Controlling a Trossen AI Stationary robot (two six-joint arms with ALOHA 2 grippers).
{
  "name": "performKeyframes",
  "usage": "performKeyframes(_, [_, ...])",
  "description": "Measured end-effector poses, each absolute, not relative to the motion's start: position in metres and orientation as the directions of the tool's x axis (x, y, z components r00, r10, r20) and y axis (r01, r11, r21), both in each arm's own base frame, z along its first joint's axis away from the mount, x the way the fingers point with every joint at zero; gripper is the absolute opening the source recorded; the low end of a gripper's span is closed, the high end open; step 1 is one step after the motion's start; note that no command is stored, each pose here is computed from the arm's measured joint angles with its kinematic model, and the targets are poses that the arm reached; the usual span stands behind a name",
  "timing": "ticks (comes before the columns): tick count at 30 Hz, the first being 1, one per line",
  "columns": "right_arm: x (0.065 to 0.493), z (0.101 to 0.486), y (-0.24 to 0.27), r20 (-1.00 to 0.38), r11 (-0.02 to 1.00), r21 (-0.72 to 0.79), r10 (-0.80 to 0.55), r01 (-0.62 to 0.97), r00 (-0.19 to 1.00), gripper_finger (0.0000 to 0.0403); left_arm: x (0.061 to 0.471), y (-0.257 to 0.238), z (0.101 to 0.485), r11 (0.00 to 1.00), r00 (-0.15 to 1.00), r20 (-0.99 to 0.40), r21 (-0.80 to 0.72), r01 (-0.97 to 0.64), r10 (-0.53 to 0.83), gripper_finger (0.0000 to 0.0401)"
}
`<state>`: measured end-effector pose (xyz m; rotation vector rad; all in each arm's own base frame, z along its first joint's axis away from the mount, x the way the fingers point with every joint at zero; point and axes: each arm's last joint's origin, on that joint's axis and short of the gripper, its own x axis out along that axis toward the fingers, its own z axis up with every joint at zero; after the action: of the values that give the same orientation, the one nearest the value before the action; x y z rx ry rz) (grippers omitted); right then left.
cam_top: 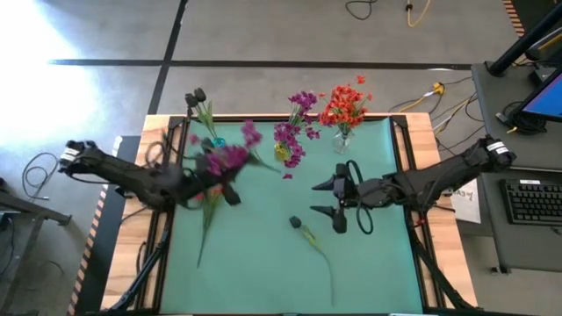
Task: Sort flowers into vase by color
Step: Put the purple flowers into the yellow vase
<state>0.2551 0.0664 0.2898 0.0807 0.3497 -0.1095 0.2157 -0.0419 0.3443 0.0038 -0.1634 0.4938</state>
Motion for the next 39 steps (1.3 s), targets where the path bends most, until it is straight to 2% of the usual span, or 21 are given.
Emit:
performKeyframes(4, [0.257,0.284,0.063,-0.385,0.991,0.03,-0.111,0.133,0.916,0.026,0.201,-0.011,0.362,0.814,0.792,0.218,-0.015,-0.581,0.57,0.0])
performKeyframes(8, [0.259,0.278,0.058,-0.422,0.99,-0.007,-0.133,0.143,0.897,0.0258,0.198,0.024,0.373,0.821,0.796,0.254,0.013,-0.571,0.55,0.0])
performKeyframes(15, [0.263,0.279,0.047,-0.412,0.981,0.013,-0.17,0.192,0.895,0.0258,0.207,0.093,0.382,0.812,0.814,0.095,0.067,-0.58,0.573,0.0])
performKeyframes(20, [0.263,0.279,0.045,-0.41,0.975,0.046,-0.178,0.215,0.894,0.0253,0.218,0.123,0.388,0.812,0.82,0.07,0.115,-0.572,0.568,0.0])
performKeyframes(24, [0.263,0.279,0.045,-0.408,0.974,0.058,-0.178,0.22,0.895,0.0255,0.234,0.136,0.383,0.874,0.877,0.028,0.073,-0.481,0.48,0.0])
performKeyframes(30, [0.263,0.278,0.045,-0.414,0.974,0.052,-0.178,0.219,0.893,0.0257,0.25,0.146,0.353,0.88,0.873,-0.122,0.0,-0.475,0.472,0.0])
performKeyframes(39, [0.263,0.279,0.045,-0.404,0.977,0.037,-0.178,0.211,0.897,0.0249,0.257,0.149,0.344,0.877,0.873,-0.144,-0.053,-0.477,0.466,0.0])
